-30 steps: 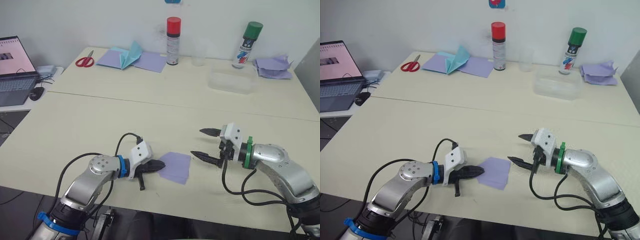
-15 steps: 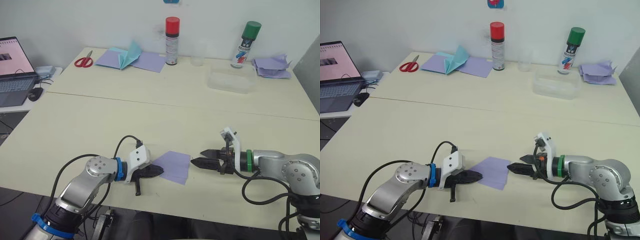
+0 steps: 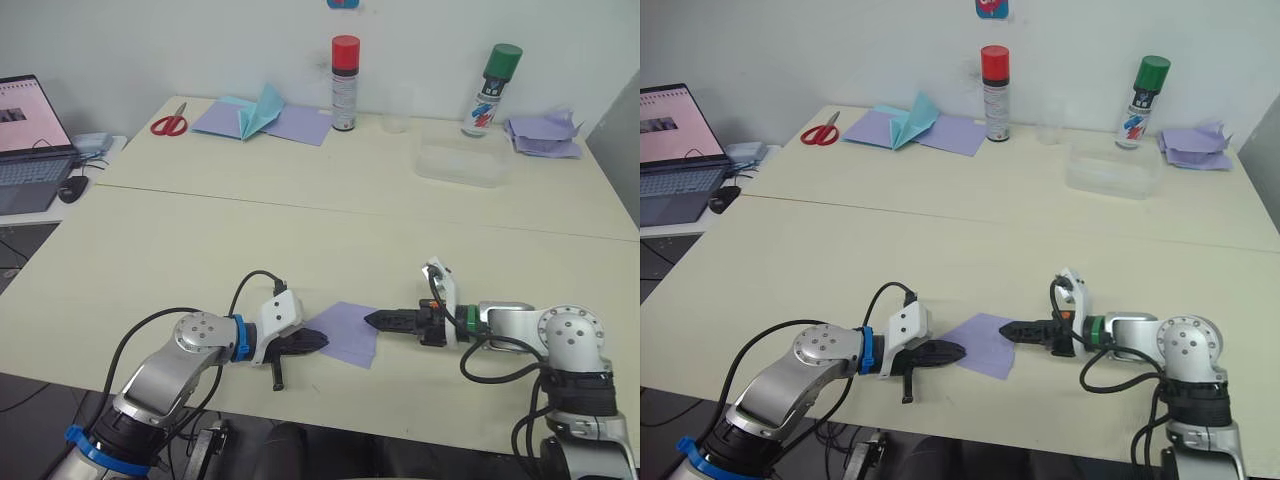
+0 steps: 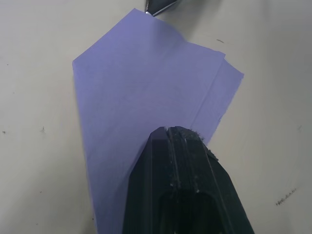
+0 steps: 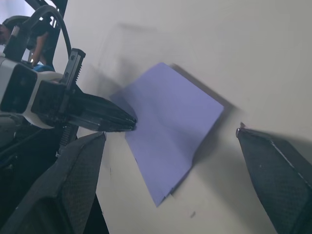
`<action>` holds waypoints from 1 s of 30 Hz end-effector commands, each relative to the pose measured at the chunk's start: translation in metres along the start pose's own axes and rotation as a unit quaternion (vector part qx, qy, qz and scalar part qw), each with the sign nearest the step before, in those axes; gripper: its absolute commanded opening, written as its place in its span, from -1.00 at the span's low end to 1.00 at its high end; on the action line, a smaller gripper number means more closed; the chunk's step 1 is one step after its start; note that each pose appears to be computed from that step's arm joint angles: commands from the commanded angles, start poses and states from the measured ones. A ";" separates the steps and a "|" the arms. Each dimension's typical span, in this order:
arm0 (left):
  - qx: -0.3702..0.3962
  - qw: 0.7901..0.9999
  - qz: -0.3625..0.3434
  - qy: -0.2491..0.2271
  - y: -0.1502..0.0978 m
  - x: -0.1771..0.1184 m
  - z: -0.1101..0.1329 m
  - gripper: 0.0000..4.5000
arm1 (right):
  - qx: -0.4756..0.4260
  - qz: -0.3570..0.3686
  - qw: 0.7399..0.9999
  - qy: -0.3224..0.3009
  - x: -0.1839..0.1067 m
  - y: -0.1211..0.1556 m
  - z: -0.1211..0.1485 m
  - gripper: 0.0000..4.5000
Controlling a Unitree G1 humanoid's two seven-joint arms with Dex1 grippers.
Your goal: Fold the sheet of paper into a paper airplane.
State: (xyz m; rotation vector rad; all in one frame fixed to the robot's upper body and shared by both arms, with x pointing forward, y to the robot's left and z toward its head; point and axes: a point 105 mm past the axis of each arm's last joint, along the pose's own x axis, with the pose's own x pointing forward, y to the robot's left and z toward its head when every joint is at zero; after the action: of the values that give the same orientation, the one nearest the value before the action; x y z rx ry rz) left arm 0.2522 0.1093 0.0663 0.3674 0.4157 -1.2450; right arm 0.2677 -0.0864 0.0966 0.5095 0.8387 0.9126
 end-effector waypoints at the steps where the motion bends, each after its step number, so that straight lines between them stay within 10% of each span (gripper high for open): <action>1: -0.031 0.999 -0.001 0.041 -0.003 0.004 -0.022 -0.99 | 0.009 0.010 1.000 0.001 0.008 0.004 0.002 1.00; 11: -0.032 0.998 0.001 0.055 -0.003 0.001 -0.027 -0.99 | 0.014 0.022 1.000 -0.006 0.018 0.002 0.006 1.00; 23: -0.035 0.998 0.001 0.060 -0.002 0.000 -0.027 -1.00 | -0.023 0.037 0.999 -0.015 0.020 0.010 0.010 -0.92; 30: -0.038 0.997 0.000 0.062 -0.002 0.000 -0.028 -1.00 | -0.151 0.048 0.987 -0.032 0.017 0.022 0.013 -0.98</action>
State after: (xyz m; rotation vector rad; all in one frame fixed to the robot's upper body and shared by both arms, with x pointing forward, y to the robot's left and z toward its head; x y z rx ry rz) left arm 0.2531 0.1099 0.0676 0.3788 0.4265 -1.2457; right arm 0.2755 -0.0661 0.0971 0.3706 0.7217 1.0204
